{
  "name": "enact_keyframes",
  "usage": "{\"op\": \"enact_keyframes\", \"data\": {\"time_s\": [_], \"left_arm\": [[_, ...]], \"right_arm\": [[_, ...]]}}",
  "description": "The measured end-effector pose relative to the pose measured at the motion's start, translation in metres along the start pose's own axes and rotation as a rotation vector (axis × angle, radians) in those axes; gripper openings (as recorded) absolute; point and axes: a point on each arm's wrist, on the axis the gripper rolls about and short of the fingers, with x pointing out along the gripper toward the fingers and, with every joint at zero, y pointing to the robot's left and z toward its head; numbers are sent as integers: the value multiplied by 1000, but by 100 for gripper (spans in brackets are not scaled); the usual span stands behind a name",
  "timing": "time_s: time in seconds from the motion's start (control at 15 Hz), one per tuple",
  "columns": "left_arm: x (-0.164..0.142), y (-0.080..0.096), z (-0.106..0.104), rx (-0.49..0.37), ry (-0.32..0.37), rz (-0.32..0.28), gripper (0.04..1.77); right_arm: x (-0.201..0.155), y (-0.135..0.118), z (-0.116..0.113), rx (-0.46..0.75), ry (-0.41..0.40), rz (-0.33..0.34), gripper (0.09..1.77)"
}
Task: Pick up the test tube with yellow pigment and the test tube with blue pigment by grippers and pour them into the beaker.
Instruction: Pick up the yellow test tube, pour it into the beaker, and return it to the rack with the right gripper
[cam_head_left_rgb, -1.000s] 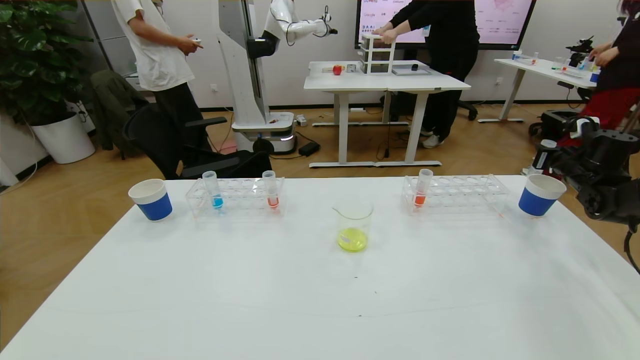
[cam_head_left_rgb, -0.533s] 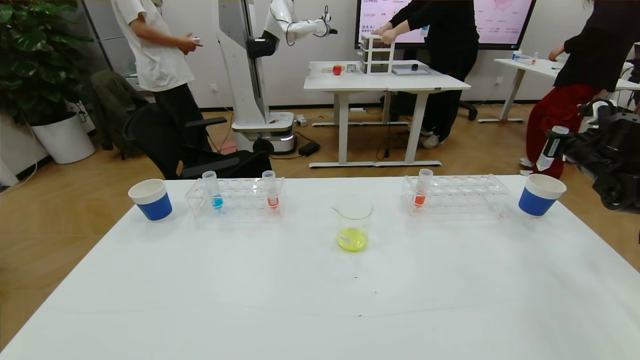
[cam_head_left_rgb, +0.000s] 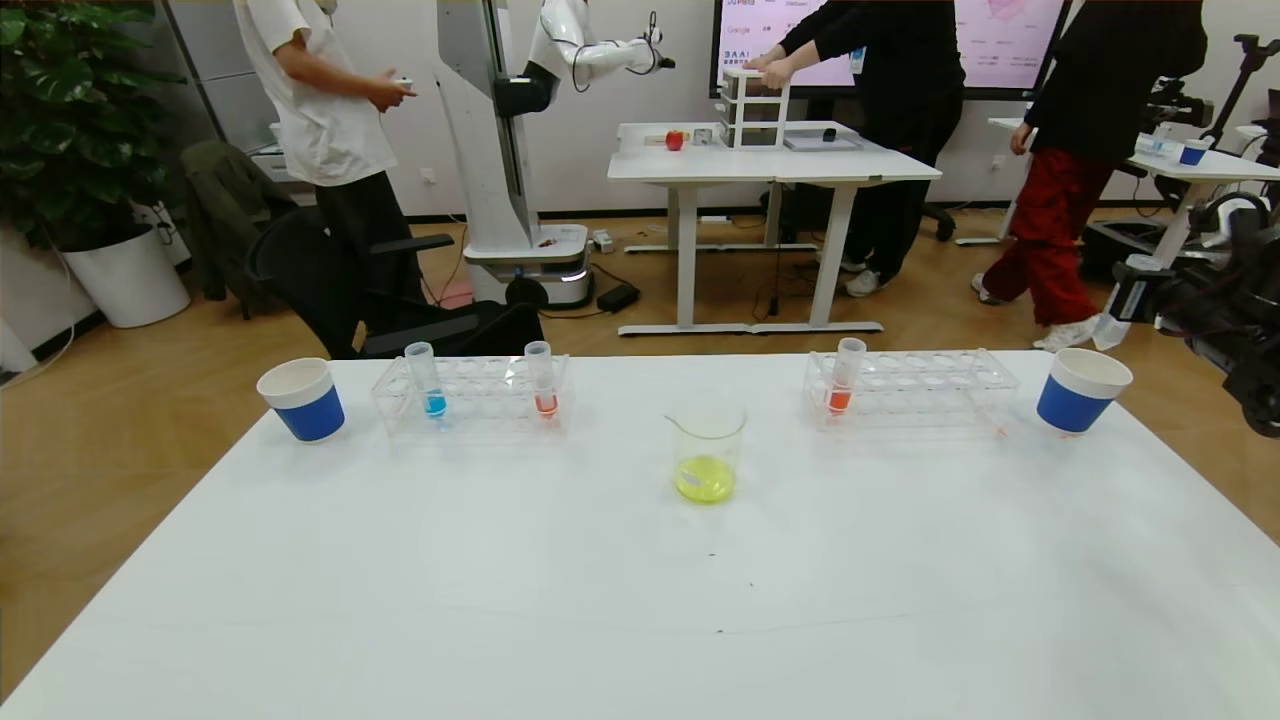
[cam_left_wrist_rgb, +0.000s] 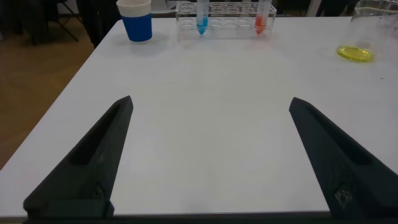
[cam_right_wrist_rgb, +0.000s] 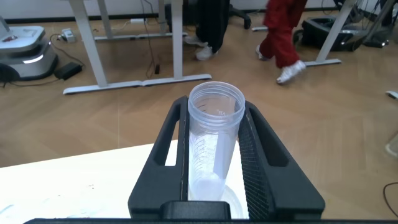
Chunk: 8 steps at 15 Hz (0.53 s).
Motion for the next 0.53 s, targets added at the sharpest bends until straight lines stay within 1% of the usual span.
{"op": "enact_keyframes", "data": {"time_s": [0.13, 0.33, 0.53], "left_arm": [[0, 0, 0, 0, 0, 0, 175], [0, 0, 0, 0, 0, 0, 175], [0, 0, 0, 0, 0, 0, 175]], "right_arm": [[4, -1, -9, -1, -11, -1, 50], [10, -2, -28, 2, 17, -2, 50], [15, -1, -42, 1, 20, 0, 50]]}}
